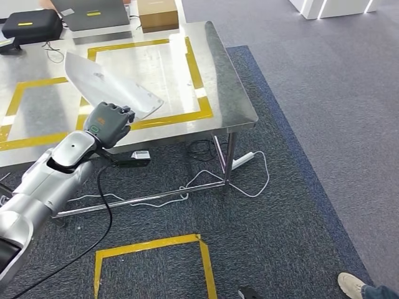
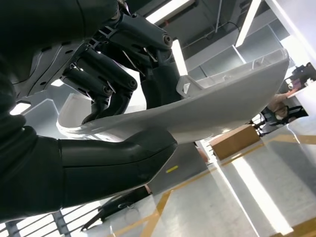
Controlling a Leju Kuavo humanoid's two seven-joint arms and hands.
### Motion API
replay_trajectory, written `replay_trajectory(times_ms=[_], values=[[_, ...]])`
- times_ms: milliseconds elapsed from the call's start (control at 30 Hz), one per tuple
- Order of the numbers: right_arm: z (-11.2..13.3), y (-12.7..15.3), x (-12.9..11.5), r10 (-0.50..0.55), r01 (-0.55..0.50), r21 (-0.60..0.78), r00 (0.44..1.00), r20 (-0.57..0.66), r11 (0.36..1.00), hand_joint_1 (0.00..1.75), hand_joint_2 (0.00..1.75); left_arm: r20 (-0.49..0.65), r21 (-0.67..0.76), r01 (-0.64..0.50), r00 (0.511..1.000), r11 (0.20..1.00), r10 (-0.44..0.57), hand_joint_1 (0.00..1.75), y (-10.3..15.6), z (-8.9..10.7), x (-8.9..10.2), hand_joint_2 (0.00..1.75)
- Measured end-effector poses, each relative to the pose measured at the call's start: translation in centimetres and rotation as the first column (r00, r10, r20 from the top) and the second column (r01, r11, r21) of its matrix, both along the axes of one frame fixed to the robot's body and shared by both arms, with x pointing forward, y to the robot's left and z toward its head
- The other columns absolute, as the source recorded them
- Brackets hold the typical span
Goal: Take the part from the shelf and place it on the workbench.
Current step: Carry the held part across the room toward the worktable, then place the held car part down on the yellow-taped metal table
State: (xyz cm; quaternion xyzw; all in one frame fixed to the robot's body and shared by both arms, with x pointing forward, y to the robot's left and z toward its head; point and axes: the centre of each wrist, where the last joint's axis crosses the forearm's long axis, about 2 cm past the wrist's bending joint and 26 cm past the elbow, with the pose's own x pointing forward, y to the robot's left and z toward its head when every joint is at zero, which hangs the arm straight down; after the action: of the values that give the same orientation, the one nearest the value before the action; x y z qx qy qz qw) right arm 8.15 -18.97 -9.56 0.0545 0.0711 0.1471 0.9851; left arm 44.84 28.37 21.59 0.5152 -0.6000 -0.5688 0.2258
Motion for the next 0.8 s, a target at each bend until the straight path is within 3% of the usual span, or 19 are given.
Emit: replay_trajectory(times_ms=[367,800], values=[[-0.1,0.0,-0.3,-0.012,0.012,0.022,1.000,-0.014,1.000,0.00,0.00,-0.035,-0.014,-0.070,0.997,0.997,0.069,1.75,0.1,1.2,1.5,1.75],[-0.2,0.0,-0.8,-0.017,0.017,0.021,1.000,-0.025,1.000,0.00,0.00,-0.106,-0.154,-0.338,0.940,0.929,0.325,1.75,6.2,2.3,2.3,1.75]])
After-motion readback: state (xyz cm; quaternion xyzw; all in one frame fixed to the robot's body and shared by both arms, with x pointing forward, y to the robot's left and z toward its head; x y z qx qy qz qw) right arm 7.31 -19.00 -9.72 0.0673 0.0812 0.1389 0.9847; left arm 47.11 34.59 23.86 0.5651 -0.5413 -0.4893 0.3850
